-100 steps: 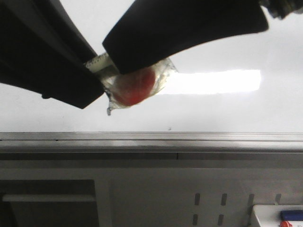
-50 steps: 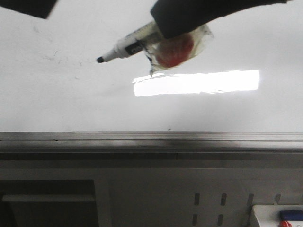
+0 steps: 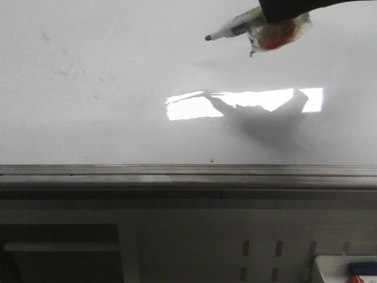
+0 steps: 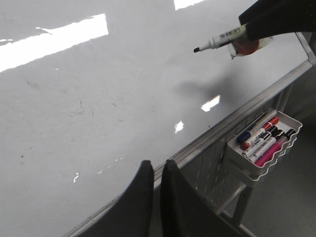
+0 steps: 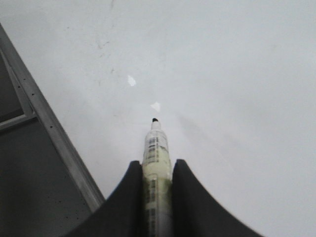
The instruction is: Write number 4 on whiteboard
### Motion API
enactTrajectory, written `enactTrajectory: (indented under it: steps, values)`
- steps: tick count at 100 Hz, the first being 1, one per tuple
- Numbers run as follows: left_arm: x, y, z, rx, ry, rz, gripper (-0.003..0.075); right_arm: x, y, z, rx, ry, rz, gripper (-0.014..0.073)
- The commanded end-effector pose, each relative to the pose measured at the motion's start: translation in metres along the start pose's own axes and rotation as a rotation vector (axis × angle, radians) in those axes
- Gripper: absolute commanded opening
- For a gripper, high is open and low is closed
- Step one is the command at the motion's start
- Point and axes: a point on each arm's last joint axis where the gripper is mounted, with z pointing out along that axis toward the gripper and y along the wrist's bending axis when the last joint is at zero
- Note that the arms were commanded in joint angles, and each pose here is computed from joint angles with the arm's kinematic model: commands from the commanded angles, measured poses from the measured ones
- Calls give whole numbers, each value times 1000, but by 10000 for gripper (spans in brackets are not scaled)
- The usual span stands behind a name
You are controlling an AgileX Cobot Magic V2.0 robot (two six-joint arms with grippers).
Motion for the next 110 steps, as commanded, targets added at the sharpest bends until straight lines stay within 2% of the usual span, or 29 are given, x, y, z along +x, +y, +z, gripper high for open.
enactTrajectory:
  steps: [1, 20, 35, 46, 66, 76, 94, 110]
  values:
    - [-15, 3, -4, -28, -109, -52, -20, -19, -13, 1, 84, -72, 17, -63]
    - [-15, 2, -4, -16, -115, -84, -20, -30, -24, 20, 109, -71, 23, -63]
    - [-16, 0, -4, -1, -118, -118, -20, -22, -29, 37, 129, -31, 40, -62]
    - [-15, -1, -4, 11, -110, -133, -20, -15, -33, 46, 131, 1, 97, -62]
    - [-14, -2, -4, 22, -93, -132, -20, -10, -38, 50, 133, 27, 131, -61]
    - [-14, -2, -4, 22, -93, -132, -20, -8, -34, 51, 93, 49, 133, -61]
    - [-14, -2, -4, 23, -93, -135, -20, 2, -8, 64, -63, 132, 120, -59]
    - [-14, -2, -4, 31, -97, -155, -20, 7, 4, 78, -92, 161, 147, -59]
